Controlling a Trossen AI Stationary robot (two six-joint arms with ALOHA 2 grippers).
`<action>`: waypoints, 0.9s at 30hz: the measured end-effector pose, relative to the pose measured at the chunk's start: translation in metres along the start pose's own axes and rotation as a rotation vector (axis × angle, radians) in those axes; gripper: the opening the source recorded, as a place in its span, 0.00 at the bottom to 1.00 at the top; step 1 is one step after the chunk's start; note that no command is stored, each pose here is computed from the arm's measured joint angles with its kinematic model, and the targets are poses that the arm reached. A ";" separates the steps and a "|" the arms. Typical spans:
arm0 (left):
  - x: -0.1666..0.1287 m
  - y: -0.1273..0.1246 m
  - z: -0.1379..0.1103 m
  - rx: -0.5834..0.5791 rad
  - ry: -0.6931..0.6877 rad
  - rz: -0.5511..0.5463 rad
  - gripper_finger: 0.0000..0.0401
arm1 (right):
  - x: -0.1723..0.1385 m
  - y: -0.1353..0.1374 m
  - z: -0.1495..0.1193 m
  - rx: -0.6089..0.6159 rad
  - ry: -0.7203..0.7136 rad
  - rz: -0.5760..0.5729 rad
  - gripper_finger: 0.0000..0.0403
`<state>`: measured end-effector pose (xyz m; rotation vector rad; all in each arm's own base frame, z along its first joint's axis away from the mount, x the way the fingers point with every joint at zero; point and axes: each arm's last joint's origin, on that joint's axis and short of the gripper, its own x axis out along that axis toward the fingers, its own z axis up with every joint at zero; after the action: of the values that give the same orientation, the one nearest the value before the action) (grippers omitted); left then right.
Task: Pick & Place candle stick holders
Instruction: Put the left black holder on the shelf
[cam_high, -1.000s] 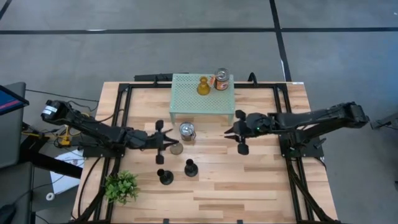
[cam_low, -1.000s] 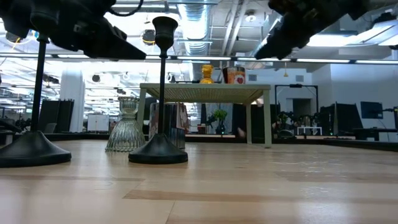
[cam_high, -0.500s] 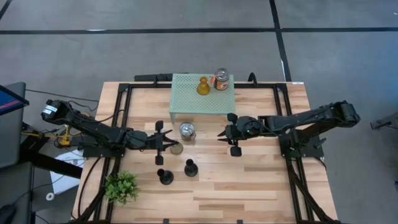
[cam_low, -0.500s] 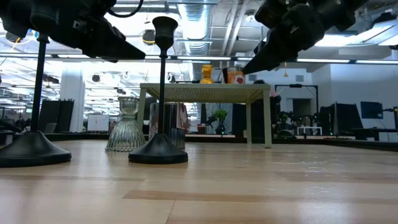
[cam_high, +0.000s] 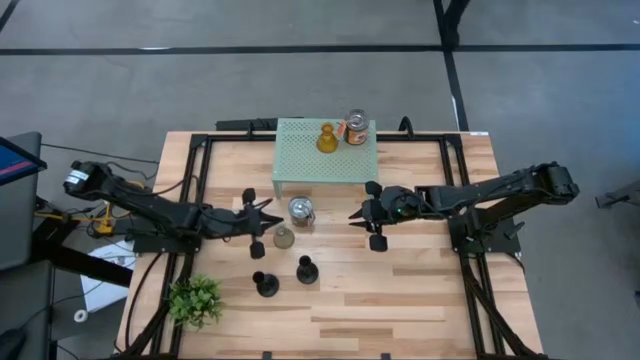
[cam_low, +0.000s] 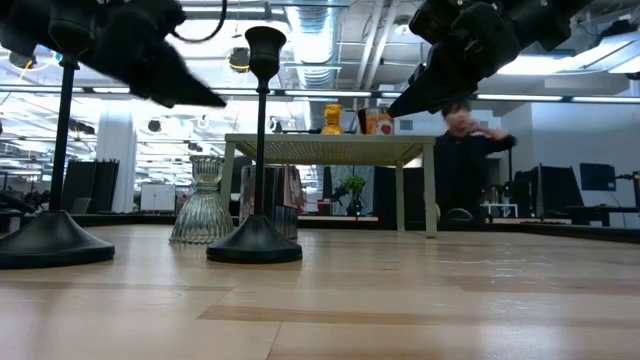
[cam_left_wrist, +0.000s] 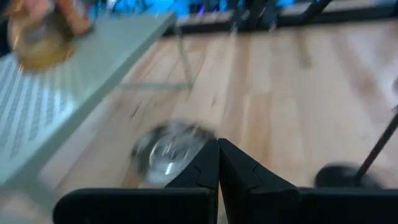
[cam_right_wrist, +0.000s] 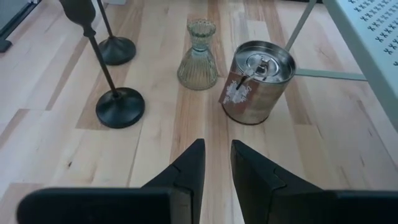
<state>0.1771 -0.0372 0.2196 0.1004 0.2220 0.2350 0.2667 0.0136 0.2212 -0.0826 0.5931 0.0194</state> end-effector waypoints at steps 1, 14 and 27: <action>-0.001 0.002 -0.003 -0.008 0.027 0.015 0.01 | 0.000 0.000 0.000 0.000 0.000 0.000 0.17; -0.011 0.005 -0.011 -0.006 0.135 -0.122 0.01 | 0.000 0.000 0.000 0.000 0.000 0.000 0.17; -0.012 0.008 -0.014 -0.099 0.160 -0.048 0.03 | 0.000 0.000 0.000 0.000 0.000 0.000 0.17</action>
<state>0.1610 -0.0318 0.2096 -0.0225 0.3708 0.2061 0.2666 0.0136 0.2213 -0.0829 0.5931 0.0195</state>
